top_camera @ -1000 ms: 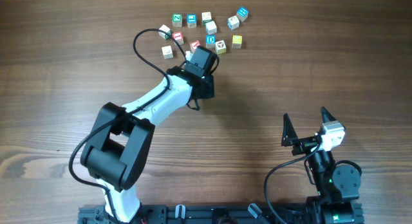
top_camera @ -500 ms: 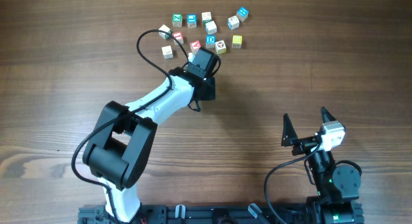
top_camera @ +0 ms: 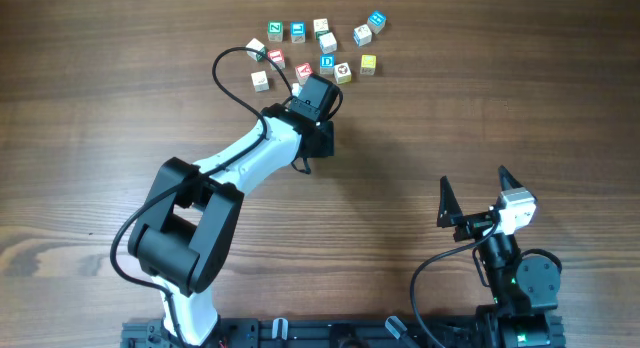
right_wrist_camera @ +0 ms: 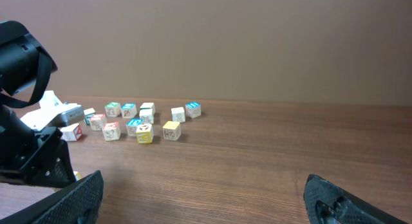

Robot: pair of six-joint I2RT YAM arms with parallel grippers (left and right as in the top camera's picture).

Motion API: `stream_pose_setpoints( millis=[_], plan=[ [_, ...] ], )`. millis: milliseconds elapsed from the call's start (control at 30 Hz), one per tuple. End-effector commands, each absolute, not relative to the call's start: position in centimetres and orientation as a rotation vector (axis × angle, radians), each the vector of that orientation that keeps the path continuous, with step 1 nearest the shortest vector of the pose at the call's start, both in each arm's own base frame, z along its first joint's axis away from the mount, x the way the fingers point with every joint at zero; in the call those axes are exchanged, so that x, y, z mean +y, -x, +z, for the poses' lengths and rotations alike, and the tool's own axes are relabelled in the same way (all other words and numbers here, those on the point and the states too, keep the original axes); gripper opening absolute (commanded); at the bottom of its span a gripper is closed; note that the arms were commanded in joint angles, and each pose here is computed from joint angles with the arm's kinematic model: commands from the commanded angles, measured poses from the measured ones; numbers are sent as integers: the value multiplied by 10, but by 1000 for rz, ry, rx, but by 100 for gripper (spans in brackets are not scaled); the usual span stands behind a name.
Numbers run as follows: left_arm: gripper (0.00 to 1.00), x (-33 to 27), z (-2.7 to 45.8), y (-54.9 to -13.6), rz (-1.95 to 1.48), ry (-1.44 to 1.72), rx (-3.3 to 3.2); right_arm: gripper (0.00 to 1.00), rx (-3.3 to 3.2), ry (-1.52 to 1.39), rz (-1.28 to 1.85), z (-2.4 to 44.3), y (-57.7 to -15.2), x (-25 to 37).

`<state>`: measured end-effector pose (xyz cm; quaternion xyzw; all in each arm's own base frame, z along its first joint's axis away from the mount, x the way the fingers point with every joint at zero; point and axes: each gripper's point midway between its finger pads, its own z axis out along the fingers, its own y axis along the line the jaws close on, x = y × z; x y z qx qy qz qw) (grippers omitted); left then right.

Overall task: Form a tower
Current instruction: 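Carry the W block toward the table center and lower it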

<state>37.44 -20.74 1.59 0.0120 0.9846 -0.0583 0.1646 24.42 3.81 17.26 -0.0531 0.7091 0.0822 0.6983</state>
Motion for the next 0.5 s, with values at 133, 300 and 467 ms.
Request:
stream_pose_setpoints(
  millis=[133, 300, 467],
  plan=[
    [37, -208, 4, -358, -181, -34, 2879, 100, 1574, 90, 175, 174, -245, 34],
    [40, -211, 6, -364, -200, -35, 2852, 100, 1574, 90, 175, 174, -245, 34],
    [36, -212, 7, -366, -205, -34, 2845, 100, 1574, 89, 175, 174, -245, 34]
  ],
)
